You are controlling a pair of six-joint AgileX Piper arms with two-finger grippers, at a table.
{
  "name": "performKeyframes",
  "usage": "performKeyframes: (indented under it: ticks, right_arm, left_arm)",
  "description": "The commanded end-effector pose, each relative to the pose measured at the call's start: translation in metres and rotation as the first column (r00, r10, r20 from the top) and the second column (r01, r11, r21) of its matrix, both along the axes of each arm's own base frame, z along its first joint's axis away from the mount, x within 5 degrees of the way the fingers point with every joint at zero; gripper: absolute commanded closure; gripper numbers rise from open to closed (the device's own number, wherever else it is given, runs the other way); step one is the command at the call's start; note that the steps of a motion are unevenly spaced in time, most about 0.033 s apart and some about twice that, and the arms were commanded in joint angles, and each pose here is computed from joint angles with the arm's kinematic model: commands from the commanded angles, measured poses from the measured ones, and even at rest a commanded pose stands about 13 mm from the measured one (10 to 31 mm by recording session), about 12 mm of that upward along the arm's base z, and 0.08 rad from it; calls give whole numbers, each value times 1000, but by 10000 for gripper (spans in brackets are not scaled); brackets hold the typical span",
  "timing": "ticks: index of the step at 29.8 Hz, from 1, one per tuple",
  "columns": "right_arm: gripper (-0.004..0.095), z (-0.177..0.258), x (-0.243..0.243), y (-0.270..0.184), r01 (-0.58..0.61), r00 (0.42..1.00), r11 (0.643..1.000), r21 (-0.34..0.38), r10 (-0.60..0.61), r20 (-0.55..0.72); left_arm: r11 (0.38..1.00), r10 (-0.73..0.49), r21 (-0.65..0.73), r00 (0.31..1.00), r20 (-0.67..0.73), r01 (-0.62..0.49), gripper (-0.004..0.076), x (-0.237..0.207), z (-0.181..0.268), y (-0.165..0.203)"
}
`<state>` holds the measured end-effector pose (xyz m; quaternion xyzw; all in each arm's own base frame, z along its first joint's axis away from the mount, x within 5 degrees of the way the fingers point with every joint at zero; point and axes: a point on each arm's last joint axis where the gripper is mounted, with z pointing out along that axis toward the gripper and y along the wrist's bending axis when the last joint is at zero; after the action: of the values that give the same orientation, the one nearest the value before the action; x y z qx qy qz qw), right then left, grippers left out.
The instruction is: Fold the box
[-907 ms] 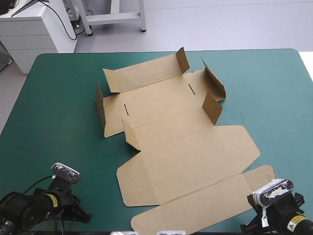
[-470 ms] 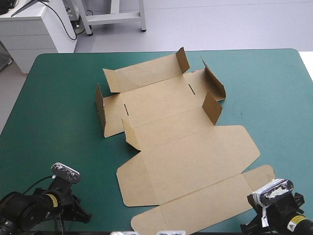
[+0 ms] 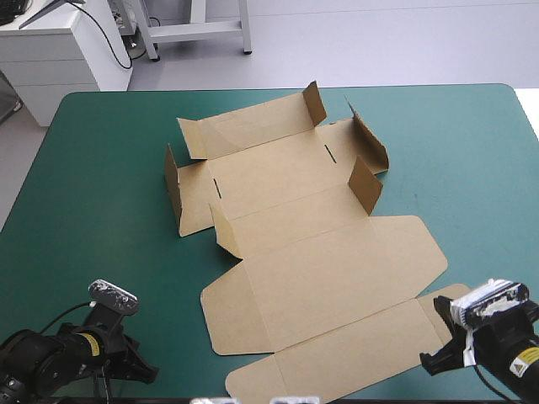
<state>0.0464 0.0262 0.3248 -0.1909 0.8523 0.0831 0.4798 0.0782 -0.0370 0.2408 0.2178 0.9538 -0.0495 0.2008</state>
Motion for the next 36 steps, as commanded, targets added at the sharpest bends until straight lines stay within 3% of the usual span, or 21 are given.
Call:
performKeyframes:
  ticks: [1, 6, 20, 26, 31, 34, 36]
  right_arm:
    - [929, 33, 22, 2, 11, 993, 1000, 5, -12, 118]
    - [929, 60, 63, 6, 16, 991, 1000, -15, -14, 131]
    - [929, 99, 213, 28, 3, 1000, 999, -40, -3, -1]
    - [925, 91, 268, 38, -44, 989, 997, -61, 35, -147]
    - [916, 73, 299, 44, -104, 944, 991, -81, 73, -322]
    - [839, 63, 314, 47, -121, 922, 989, -82, 82, -377]
    - [731, 56, 323, 48, -123, 916, 989, -82, 82, -392]
  left_arm:
    - [1000, 6, -29, 999, 40, -5, 731, 4, 8, -2]
    - [1000, 6, -29, 999, 40, -5, 731, 4, 8, -2]
    - [1000, 6, -29, 999, 40, -5, 731, 4, 8, -2]
    - [1000, 6, -29, 999, 40, -5, 731, 4, 8, -2]
    - [1000, 6, -29, 999, 40, -5, 731, 4, 8, -2]
    - [1000, 6, -29, 999, 40, -5, 731, 4, 8, -2]
    - [1000, 6, -29, 999, 40, -5, 731, 4, 8, -2]
